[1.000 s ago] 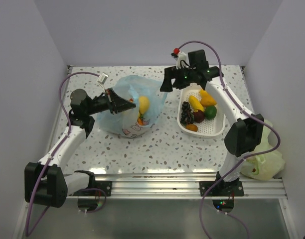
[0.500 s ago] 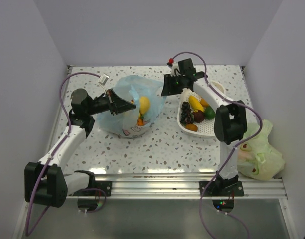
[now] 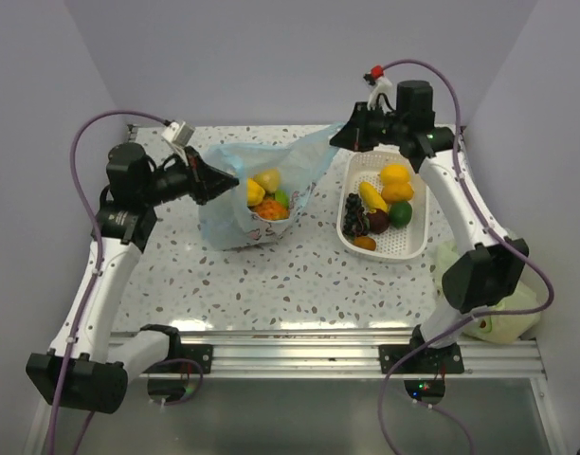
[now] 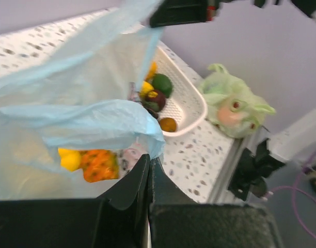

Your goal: Place the fake fruits into the plastic bag and tie a complex knot

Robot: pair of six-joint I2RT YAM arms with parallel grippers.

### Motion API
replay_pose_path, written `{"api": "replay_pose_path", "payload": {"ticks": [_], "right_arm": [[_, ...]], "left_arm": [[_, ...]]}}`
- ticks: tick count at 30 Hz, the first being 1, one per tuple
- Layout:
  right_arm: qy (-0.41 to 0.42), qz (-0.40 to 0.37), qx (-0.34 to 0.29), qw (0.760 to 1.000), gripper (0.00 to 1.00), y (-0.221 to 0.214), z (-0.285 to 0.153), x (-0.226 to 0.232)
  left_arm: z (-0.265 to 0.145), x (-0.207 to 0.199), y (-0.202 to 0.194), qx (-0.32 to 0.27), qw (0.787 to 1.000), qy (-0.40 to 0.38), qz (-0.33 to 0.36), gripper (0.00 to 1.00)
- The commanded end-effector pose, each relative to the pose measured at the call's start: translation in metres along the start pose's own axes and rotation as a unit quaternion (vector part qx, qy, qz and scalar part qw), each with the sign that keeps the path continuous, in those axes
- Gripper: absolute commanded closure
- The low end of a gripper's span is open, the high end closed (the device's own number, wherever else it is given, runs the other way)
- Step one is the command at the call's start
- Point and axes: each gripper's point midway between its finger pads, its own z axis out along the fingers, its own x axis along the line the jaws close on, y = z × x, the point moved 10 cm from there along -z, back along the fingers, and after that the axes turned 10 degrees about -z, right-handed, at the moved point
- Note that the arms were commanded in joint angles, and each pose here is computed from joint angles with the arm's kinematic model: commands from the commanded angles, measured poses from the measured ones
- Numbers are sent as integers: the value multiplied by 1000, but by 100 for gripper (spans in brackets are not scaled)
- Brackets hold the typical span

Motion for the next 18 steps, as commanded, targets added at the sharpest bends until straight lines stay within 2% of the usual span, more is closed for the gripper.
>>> {"api": "replay_pose_path", "payload": {"ticks": [1, 2, 3, 6, 10, 14, 18], "right_arm": [[61, -39, -64, 995, 100, 32, -41, 35], [63, -43, -70, 995, 100, 37, -46, 38], [62, -45, -75, 994, 100, 41, -50, 39], [53, -50, -86, 994, 100, 52, -62, 36], [41, -85, -93, 991, 100, 56, -76, 36], [29, -107, -54, 992, 100, 32, -73, 26], [12, -150, -32, 988, 100, 22, -86, 29]], "left_arm": [[-27, -11, 25, -46, 983, 148, 99, 100], [-32, -12, 32, -62, 975, 181, 112, 100], [-42, -17, 44, -94, 958, 237, 129, 100], [-60, -29, 61, -133, 928, 303, 169, 100], [-72, -42, 61, -141, 920, 315, 188, 100], [-74, -39, 51, -120, 924, 313, 186, 100], [-82, -49, 52, -150, 914, 313, 210, 100]]}}
